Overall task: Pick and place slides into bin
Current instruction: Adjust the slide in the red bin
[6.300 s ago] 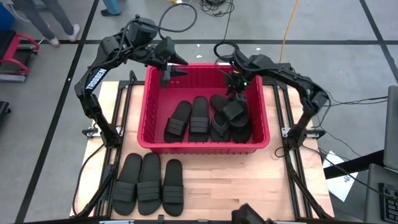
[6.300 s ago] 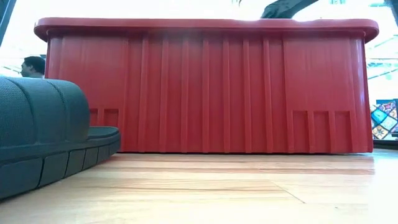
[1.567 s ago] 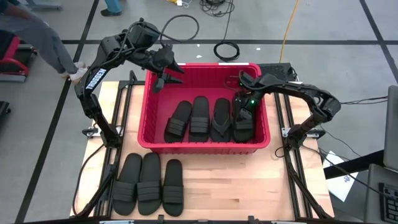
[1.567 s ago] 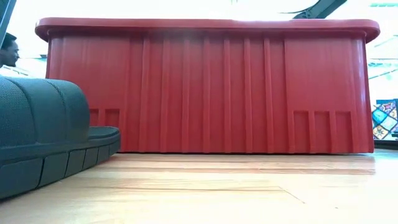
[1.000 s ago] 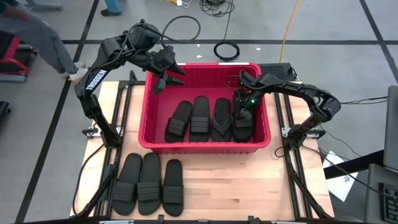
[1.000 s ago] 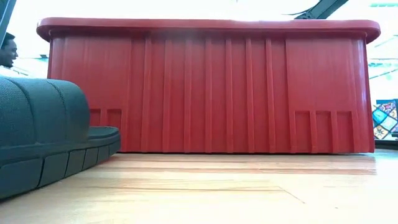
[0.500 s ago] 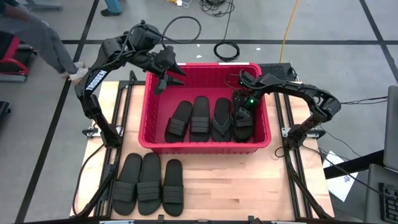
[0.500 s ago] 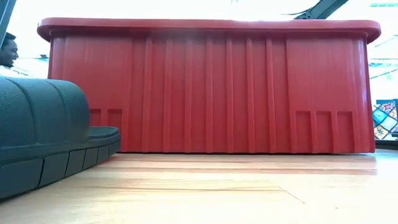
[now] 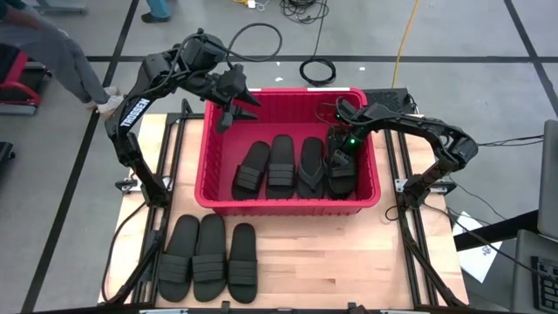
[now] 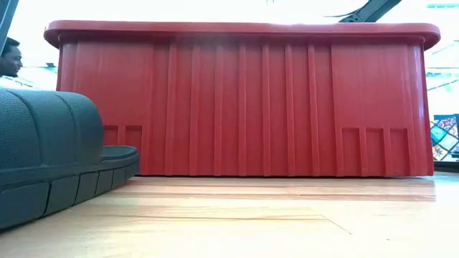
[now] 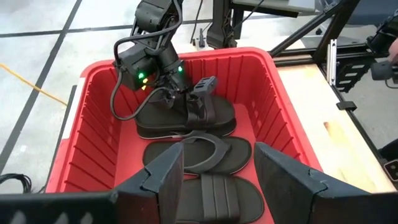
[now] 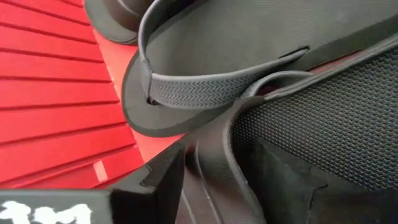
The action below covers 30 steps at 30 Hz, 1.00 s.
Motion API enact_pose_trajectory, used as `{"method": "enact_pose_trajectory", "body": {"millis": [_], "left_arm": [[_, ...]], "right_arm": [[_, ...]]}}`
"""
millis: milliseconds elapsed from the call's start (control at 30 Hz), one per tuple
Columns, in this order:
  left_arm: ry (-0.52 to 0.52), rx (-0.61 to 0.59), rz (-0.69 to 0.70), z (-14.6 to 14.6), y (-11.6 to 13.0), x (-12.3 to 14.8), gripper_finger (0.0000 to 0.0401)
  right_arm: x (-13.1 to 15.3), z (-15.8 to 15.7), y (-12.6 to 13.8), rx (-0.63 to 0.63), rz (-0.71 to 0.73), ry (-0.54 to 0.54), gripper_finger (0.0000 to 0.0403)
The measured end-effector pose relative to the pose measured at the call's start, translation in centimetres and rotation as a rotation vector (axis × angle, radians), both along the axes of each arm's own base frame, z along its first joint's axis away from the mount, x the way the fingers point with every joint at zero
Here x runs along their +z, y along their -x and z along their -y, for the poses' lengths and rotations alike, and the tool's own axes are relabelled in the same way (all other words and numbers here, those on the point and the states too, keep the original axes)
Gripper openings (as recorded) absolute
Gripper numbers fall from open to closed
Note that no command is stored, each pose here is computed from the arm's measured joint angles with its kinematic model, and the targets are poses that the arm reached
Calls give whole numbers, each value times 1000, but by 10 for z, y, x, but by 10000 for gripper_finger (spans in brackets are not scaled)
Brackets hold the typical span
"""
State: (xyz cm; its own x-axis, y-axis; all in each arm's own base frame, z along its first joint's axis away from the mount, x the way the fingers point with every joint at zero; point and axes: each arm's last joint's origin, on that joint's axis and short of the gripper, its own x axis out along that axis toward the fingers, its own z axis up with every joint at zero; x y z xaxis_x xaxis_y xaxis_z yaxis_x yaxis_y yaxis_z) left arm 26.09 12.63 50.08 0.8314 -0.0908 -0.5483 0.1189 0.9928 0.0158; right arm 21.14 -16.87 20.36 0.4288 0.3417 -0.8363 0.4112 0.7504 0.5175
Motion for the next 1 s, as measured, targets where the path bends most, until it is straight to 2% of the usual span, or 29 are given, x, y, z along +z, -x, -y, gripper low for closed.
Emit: {"method": "enact_pose_trajectory", "body": {"millis": [167, 433, 600, 767, 1000], "left_arm": [[-10, -9, -4, 0, 0, 0, 191], [-21, -23, -21, 1, 1, -2, 191], [-21, -23, -20, 1, 1, -2, 191], [-21, -23, -20, 1, 1, -2, 191], [-14, -19, -21, 1, 1, -2, 191]], "right_arm": [[2, 3, 0, -22, -43, 54, 183], [2, 3, 1, -36, -55, 51, 185], [3, 8, 2, -76, -2, -6, 223], [3, 9, 3, -93, 0, -16, 268], [3, 9, 3, -92, 1, -18, 279]]}}
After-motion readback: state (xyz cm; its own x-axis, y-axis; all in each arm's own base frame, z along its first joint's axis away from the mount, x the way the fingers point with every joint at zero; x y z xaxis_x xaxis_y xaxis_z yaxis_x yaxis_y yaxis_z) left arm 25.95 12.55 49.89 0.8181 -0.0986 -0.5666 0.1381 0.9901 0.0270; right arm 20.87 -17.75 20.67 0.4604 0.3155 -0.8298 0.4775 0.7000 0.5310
